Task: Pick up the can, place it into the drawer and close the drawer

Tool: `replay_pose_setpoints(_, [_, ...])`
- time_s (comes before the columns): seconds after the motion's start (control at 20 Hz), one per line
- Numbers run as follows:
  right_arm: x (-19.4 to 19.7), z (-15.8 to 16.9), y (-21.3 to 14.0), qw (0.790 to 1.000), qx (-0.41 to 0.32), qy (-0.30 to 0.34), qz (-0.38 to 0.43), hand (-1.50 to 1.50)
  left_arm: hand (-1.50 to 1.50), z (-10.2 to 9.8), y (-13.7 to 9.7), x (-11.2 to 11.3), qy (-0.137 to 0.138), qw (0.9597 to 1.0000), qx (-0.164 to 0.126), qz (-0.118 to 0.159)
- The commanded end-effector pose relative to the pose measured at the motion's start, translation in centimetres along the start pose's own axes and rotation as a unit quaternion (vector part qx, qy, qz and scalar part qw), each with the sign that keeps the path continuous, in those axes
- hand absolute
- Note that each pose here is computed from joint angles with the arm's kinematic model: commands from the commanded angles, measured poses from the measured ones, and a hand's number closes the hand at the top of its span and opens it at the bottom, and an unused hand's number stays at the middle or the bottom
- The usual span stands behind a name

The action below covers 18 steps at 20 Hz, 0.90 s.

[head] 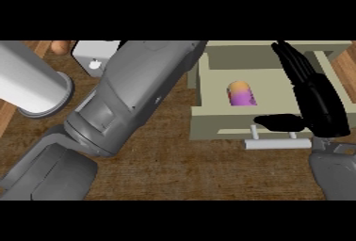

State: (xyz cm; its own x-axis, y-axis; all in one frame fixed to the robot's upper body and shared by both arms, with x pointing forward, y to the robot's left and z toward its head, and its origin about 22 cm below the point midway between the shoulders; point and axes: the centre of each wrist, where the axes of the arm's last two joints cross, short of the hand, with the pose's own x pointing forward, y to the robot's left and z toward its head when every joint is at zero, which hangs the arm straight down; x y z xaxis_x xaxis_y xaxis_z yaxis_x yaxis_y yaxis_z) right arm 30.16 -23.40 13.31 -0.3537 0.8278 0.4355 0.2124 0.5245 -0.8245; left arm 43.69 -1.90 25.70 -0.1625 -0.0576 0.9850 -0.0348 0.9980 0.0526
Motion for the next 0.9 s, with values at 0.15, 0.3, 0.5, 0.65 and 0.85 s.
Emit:
replay_pose_setpoints(0.15, [0.1,-2.3,7.3,0.997,0.02,-0.008,0.073,-1.5,-1.5,-0.2,0.0,1.8,0.001,0.9999,0.0,0.011])
replay_pose_setpoints(0.3, [-2.1,-3.8,7.6,0.996,0.017,0.004,0.087,-1.5,-1.5,-1.4,3.1,-0.1,0.005,0.9999,0.004,0.011])
replay_pose_setpoints(0.5, [-2.1,-6.1,9.5,0.995,0.004,0.009,0.101,-1.5,-1.5,-1.7,4.3,0.1,0.0,0.9999,0.015,0.002])
replay_pose_setpoints(0.65, [-2.4,-8.1,9.9,0.992,-0.019,0.025,0.12,-1.5,-1.5,-0.9,2.9,0.2,0.006,1.0,0.005,0.005])
replay_pose_setpoints(0.85, [-4.3,-7.4,11.2,0.988,-0.067,0.038,0.132,-1.5,-1.5,-1.7,6.2,-1.2,0.015,0.9999,0.006,-0.001])
